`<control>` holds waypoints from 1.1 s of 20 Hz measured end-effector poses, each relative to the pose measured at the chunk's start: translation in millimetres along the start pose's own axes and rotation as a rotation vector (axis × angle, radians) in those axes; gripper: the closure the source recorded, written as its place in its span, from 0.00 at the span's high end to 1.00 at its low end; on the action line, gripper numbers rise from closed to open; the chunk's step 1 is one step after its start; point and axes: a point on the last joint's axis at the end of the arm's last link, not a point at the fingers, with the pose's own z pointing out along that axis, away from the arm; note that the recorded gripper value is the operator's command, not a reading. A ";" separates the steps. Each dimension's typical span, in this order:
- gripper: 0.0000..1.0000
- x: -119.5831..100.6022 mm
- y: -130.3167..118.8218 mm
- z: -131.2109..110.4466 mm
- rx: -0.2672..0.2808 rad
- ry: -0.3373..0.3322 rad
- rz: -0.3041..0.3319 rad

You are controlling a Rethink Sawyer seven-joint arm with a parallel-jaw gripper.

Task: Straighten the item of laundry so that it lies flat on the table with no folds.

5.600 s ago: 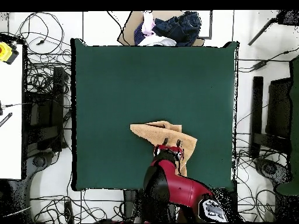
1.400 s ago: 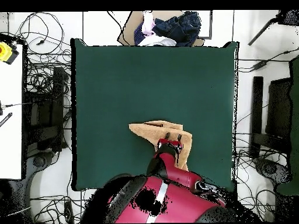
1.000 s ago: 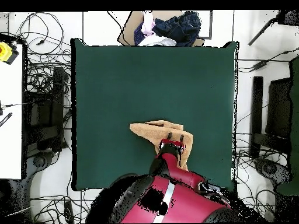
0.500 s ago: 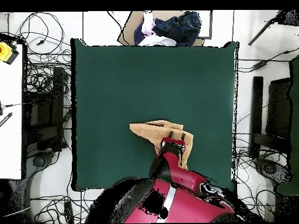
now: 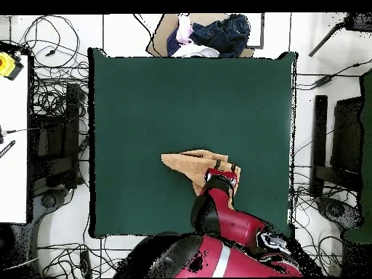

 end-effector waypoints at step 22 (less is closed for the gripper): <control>1.00 50.8 -2.8 23.3 -0.029 0.068 -0.005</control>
